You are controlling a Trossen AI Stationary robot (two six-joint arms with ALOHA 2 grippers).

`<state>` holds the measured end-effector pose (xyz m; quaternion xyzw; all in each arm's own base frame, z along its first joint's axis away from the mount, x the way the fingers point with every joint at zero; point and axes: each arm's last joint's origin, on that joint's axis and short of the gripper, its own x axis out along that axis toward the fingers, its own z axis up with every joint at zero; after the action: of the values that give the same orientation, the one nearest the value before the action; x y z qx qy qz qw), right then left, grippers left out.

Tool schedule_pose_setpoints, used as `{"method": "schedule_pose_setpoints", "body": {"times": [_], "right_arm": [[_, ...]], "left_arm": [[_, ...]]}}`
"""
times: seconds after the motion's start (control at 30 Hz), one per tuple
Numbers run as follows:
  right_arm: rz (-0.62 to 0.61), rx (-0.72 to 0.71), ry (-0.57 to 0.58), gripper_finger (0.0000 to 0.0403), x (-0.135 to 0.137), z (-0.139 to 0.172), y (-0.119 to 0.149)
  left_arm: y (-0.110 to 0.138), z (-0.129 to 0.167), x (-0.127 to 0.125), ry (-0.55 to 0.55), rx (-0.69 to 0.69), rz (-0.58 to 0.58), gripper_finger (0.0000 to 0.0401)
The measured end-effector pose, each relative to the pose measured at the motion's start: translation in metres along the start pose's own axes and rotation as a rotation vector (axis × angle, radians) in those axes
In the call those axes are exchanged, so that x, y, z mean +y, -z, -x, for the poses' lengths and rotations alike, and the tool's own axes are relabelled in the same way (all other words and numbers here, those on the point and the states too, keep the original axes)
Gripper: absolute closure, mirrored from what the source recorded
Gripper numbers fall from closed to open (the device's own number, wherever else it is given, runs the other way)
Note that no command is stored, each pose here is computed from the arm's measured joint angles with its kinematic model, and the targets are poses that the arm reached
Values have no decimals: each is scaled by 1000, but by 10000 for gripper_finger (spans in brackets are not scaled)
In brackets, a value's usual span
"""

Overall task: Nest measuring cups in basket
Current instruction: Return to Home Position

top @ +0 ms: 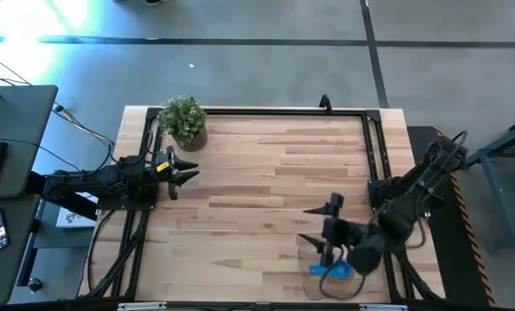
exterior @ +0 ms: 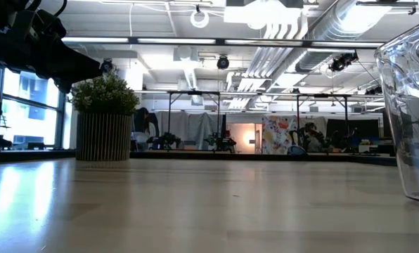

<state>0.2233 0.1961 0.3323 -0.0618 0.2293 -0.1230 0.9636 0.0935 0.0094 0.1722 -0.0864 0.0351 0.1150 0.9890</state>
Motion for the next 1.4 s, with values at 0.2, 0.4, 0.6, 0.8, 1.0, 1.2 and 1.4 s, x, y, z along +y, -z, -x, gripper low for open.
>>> {"method": "schedule_pose_setpoints", "body": {"times": [0.2, 0.4, 0.6, 0.8, 1.0, 1.2, 1.4], "right_arm": [[-22, -70, -168, 123, -23, -32, 11], [-120, -176, -296, 123, -68, -58, 43], [-96, -294, -323, 123, -110, -45, 73], [-131, -391, -303, 123, -143, -14, 116], [-110, -522, -233, 123, -162, 6, 153], [-68, -532, -187, 123, -172, 15, 177], [-28, -484, -216, 123, -177, 20, 191]], "left_arm": [[0, 0, 0, 0, 0, 0, 286], [0, 0, 0, 0, 0, 0, 286], [0, 0, 0, 1, 0, 0, 286], [0, 0, 0, 0, 0, 0, 286], [0, 0, 0, 0, 0, 0, 286], [0, 0, 0, 0, 0, 0, 286], [0, 0, 0, 1, 0, 0, 286]]}}
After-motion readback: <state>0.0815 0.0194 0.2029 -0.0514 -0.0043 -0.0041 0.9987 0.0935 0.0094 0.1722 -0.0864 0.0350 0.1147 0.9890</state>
